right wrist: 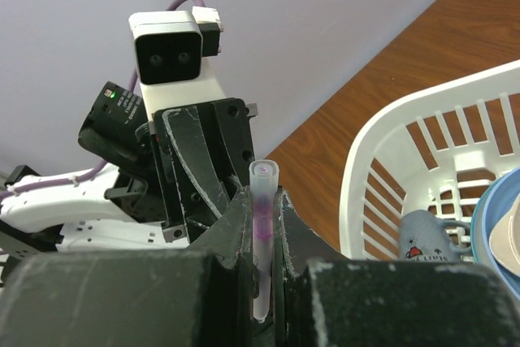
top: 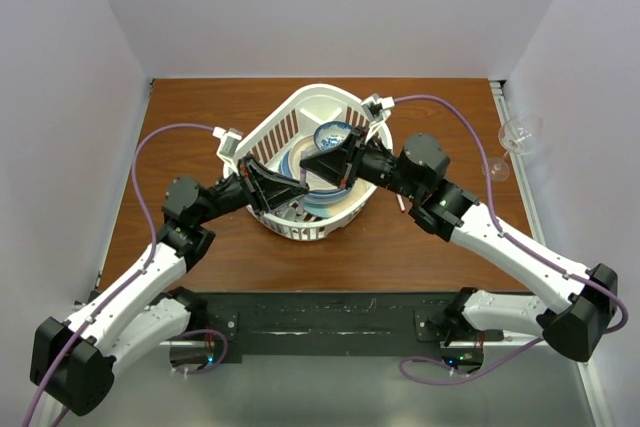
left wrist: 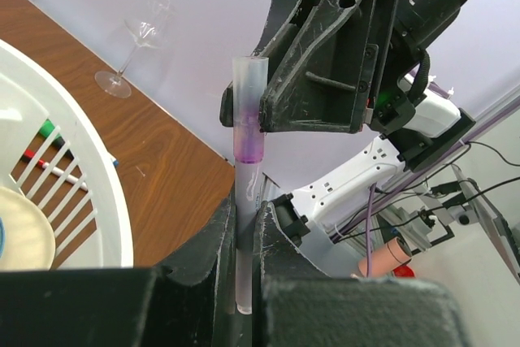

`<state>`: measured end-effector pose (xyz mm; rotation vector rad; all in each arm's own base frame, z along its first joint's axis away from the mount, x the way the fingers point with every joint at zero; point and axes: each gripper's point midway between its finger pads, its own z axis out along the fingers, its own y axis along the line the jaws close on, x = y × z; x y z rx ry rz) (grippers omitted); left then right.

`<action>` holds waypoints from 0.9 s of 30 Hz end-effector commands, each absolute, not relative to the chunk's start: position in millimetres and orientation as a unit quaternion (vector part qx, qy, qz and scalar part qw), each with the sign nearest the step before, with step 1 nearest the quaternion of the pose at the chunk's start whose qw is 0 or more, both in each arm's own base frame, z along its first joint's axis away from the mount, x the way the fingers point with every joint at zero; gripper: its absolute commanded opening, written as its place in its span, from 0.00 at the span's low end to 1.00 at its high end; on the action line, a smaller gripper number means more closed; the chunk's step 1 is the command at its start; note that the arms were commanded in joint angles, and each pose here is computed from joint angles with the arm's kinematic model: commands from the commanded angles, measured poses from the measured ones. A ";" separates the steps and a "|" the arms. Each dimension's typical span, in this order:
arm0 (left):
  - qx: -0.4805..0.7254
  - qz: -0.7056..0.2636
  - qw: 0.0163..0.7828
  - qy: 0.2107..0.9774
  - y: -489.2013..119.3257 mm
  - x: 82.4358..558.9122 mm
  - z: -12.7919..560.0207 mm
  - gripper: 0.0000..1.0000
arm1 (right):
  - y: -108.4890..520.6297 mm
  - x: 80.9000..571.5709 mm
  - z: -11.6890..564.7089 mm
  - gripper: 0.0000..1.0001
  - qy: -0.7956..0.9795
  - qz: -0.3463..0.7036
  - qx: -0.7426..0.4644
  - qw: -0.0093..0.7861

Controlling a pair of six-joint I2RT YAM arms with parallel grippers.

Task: Insert the pens into the pen caps

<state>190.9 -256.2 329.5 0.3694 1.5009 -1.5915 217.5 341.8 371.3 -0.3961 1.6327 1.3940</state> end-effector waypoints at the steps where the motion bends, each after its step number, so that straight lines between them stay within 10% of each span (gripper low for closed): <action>1: 0.142 -0.626 0.510 0.573 -249.4 205.4 359.4 0.00 | 343.3 196.7 348.8 0.00 0.683 0.556 -0.196 0.431; 8: 0.152 -0.615 0.526 0.568 -251.1 212.0 370.0 0.00 | 349.3 181.5 332.3 0.02 0.709 0.547 -0.178 0.408; 18: 0.185 -0.611 0.515 0.572 -248.9 193.3 358.7 0.00 | 317.6 200.3 400.5 0.59 0.691 0.521 -0.108 0.490; 27: 0.236 -0.607 0.512 0.560 -246.6 171.0 357.0 0.00 | 317.9 217.7 437.1 0.68 0.689 0.478 -0.125 0.530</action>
